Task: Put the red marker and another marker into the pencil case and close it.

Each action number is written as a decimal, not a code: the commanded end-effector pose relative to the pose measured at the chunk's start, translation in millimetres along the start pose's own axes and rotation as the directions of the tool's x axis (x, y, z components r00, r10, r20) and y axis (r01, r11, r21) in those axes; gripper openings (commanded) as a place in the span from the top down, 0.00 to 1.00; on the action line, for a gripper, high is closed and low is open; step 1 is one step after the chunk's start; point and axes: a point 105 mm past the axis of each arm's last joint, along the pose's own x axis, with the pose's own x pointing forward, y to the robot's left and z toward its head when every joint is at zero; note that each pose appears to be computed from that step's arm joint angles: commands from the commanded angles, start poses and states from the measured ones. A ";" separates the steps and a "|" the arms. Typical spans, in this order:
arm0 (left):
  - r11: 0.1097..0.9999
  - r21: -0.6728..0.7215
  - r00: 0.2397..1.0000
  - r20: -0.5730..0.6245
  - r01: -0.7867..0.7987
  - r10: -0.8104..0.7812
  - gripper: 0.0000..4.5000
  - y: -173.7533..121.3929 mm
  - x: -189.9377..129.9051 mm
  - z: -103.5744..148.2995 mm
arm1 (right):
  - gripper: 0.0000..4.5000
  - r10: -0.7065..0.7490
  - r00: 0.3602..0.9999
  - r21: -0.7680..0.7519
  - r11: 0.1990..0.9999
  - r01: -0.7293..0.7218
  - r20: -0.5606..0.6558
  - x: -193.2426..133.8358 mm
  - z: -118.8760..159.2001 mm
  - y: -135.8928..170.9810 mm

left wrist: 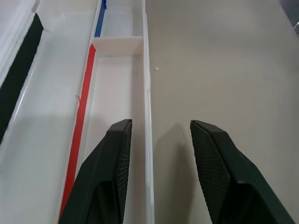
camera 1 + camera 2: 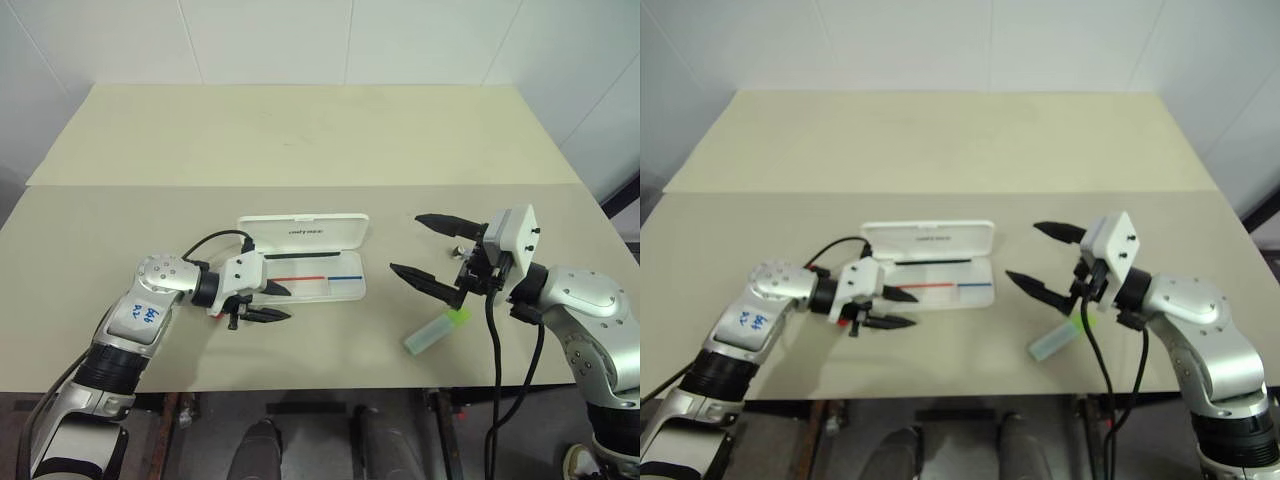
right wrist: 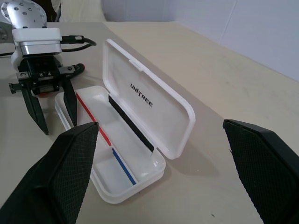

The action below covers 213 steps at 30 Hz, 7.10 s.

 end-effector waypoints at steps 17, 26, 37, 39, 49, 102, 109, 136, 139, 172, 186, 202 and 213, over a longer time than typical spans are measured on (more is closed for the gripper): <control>0.742 -0.372 0.743 0.175 -0.558 0.647 0.22 -49.5 -51.6 22.0 | 0.00 0.082 0.994 0.021 0.996 -0.084 0.069 17.0 -3.2 3.2; 0.308 -0.419 0.391 -0.128 -0.854 0.911 0.00 -53.5 -63.9 -5.1 | 0.00 0.129 0.989 0.025 0.991 -0.131 0.077 23.3 -3.3 2.0; 0.001 -0.404 0.174 -0.390 -0.915 0.904 0.00 -50.2 -78.4 -42.2 | 0.00 0.140 0.987 0.018 0.990 -0.142 0.072 22.5 -1.2 1.7; -0.011 -0.426 0.179 -0.401 -0.904 0.898 0.00 -47.2 -76.5 -43.3 | 0.00 0.134 0.988 0.014 0.991 -0.135 0.072 21.4 0.0 0.5; -0.059 -0.447 0.185 -0.482 -0.892 0.856 0.00 -36.9 -69.3 -61.1 | 0.00 0.107 0.991 -0.009 0.994 -0.106 0.077 18.2 4.5 -1.1; 0.680 -0.211 0.669 0.129 -0.703 0.732 0.87 -51.1 -98.5 -6.6 | 0.00 0.073 0.990 0.014 0.997 -0.075 0.117 28.2 -0.1 2.2; 0.819 -0.083 0.808 0.134 -0.568 0.574 0.87 -42.9 -90.3 -10.7 | 0.00 0.061 0.991 0.010 0.998 -0.063 0.119 28.3 0.8 1.6; 0.896 0.298 0.944 0.098 -0.329 0.315 0.87 63.6 -35.0 25.5 | 0.00 -0.039 0.993 -0.014 0.999 0.041 0.111 14.9 7.4 1.7; 0.890 0.332 0.950 0.100 -0.312 0.296 0.87 66.7 -24.4 27.8 | 0.00 -0.046 0.993 -0.017 0.999 0.048 0.111 14.2 8.3 1.7; 0.916 0.336 0.976 0.063 -0.219 0.210 0.65 59.6 17.6 13.2 | 0.00 -0.092 0.990 -0.026 0.995 0.095 0.106 6.1 11.6 -0.2; 0.942 0.287 0.979 0.156 -0.175 0.134 0.22 36.4 8.8 28.6 | 0.00 -0.088 0.990 -0.017 0.996 0.090 0.109 8.5 9.7 0.7; 0.979 0.169 0.931 0.362 -0.118 0.050 0.01 -18.5 -31.7 77.3 | 0.00 -0.046 0.995 0.043 0.998 0.050 -0.087 -40.8 -3.2 2.8; 0.980 0.162 0.940 0.337 -0.113 0.053 0.01 -23.3 -39.5 77.1 | 0.00 0.010 0.967 0.160 0.987 0.032 -0.254 -78.8 -22.7 14.2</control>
